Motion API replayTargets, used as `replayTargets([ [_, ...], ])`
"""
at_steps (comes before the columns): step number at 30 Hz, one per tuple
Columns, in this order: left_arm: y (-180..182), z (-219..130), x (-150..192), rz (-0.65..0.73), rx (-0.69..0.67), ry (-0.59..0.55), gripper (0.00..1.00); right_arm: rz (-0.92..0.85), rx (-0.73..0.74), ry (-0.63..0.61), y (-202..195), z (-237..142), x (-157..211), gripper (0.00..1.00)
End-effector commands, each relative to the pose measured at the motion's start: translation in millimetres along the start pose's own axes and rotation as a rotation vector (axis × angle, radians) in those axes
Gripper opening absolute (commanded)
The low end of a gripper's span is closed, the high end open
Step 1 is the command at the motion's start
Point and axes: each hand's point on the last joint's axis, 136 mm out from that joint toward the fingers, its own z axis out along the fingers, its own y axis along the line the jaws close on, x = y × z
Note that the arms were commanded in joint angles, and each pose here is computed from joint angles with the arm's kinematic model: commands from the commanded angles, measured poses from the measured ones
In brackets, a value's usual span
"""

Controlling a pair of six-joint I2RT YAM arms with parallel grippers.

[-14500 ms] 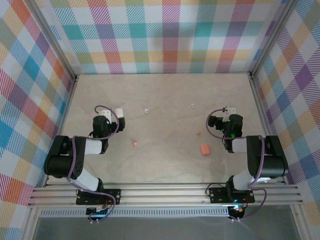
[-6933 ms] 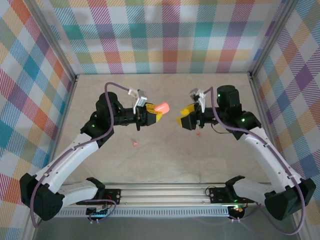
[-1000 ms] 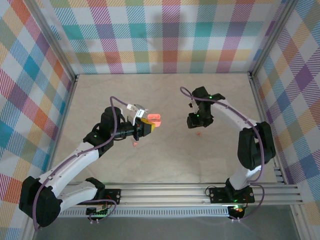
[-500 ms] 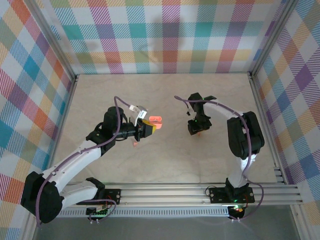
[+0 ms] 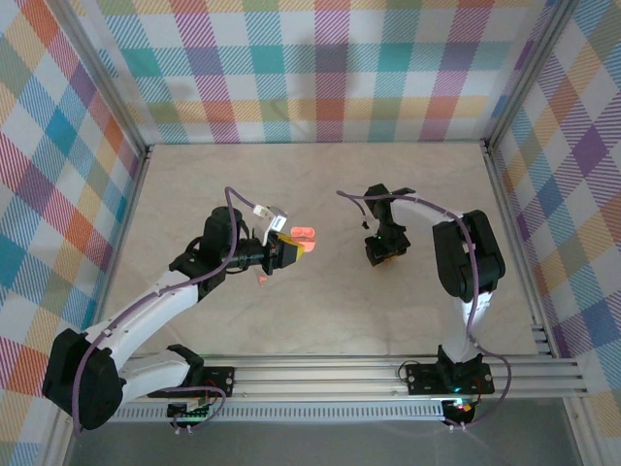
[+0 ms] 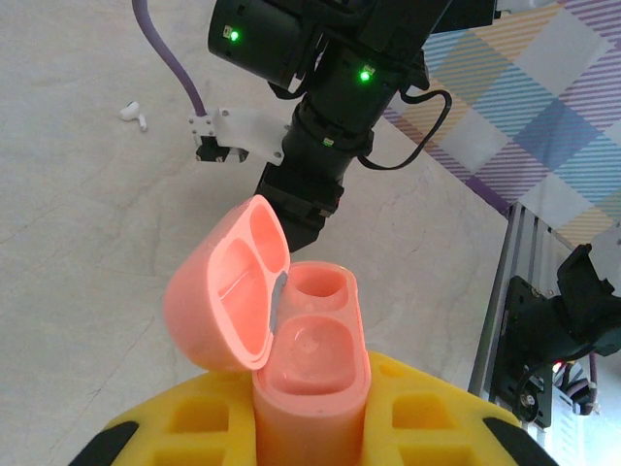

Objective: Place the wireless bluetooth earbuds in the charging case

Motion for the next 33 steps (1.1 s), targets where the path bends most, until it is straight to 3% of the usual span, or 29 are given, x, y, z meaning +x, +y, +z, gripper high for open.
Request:
replayTargets([
  [1,-8.9,-2.3,-3.4,0.032,0.030,-0.012,0.00,-0.006,-0.001,0.006,-2.0,-2.8,-1.9,0.42],
  [9,-10.0,-6.3,-0.8,0.029,0.024,-0.018,0.00,0.011,-0.022,0.003,1.1,-3.7,-4.1,0.31],
  [22,-10.6,-5.7,-2.1,0.029,0.029,-0.023,0.00,0.055,-0.056,-0.048,5.9,-20.6,-9.4,0.26],
  [33,-8.9,-1.2,-7.8,0.046,0.038,-0.056,0.00,0.090,-0.071,-0.235,7.0,-87.2,-11.7,0.23],
])
